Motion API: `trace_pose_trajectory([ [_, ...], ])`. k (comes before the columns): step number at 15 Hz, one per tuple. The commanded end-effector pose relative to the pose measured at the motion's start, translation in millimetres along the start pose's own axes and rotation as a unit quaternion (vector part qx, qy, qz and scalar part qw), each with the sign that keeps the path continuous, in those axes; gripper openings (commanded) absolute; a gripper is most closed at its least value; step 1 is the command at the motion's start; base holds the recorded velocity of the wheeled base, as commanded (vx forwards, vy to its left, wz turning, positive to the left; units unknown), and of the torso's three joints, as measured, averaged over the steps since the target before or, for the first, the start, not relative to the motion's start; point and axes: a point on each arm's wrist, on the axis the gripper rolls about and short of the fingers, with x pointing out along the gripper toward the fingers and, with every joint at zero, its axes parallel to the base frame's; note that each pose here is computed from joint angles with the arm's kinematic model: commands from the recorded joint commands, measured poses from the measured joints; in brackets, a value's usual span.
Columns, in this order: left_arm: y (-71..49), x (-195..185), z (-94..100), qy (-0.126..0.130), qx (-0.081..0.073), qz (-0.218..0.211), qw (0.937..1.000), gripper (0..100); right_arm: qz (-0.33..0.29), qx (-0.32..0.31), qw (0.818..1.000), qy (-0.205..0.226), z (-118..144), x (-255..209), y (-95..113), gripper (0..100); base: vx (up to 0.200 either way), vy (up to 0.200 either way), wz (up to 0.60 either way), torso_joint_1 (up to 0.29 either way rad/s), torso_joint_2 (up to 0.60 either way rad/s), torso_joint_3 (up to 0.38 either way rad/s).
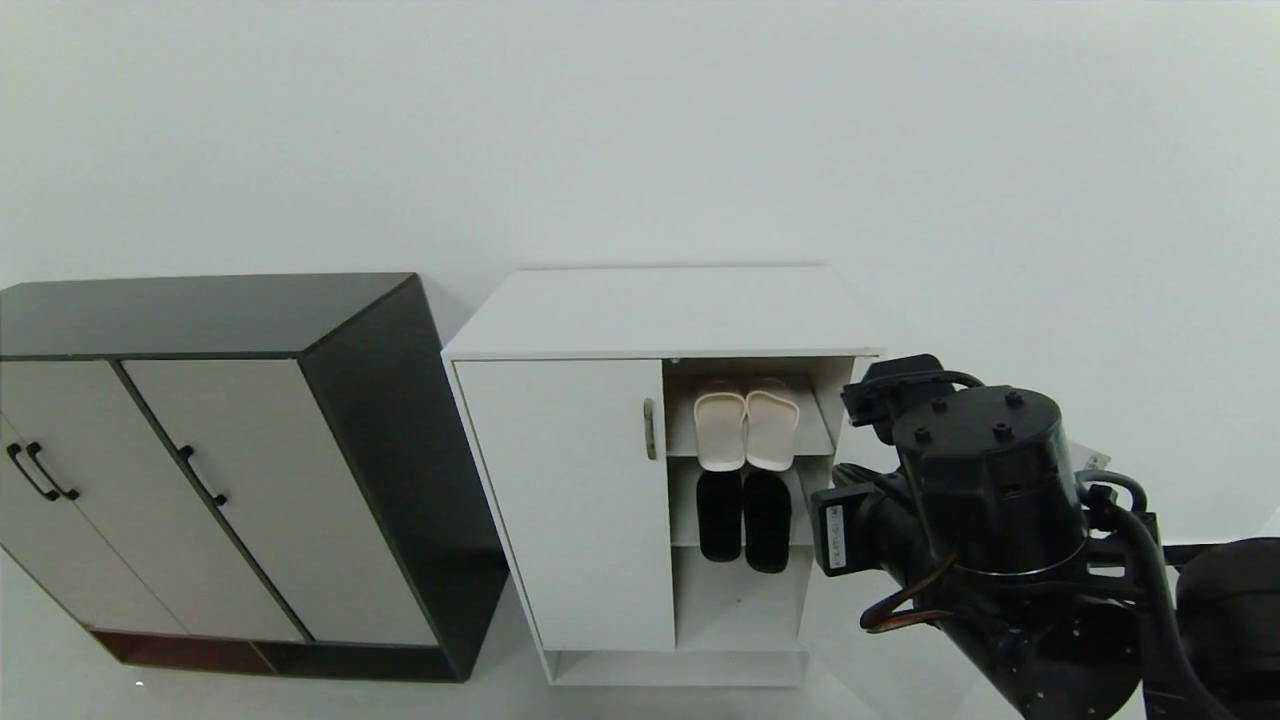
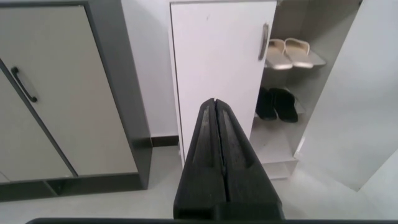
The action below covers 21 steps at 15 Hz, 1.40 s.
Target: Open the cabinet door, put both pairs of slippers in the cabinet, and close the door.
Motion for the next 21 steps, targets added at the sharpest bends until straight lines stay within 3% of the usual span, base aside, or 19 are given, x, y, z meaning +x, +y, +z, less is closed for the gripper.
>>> trace_pose_trajectory([
  [1, 0.0, 0.1, 0.1, 0.000, 0.000, 0.000, 1.0000, 0, 0.001, -0.001, 1.000, 0.000, -0.3, 0.2, 0.3, 0, 0.000, 0.000, 0.00, 0.251, -0.55, -0.325],
  [9, 0.0, 0.1, 0.1, 0.000, 0.000, 0.000, 1.0000, 0, 0.000, -0.006, 1.000, 0.005, -4.2, -0.1, -0.4, 0, 0.000, 0.000, 0.00, 0.250, -0.55, -0.304],
  [19, 0.0, 0.1, 0.1, 0.000, 0.000, 0.001, 1.0000, 0, 0.001, -0.014, 1.000, 0.007, -5.5, -0.8, -1.3, 0, 0.000, 0.000, 0.00, 0.012, -0.03, -0.013],
  [21, 0.0, 0.1, 0.1, 0.000, 0.000, 0.000, 1.0000, 0, 0.001, -0.014, 1.000, 0.007, -5.5, -0.8, -1.3, 0, 0.000, 0.000, -0.60, 0.000, 0.00, 0.005],
])
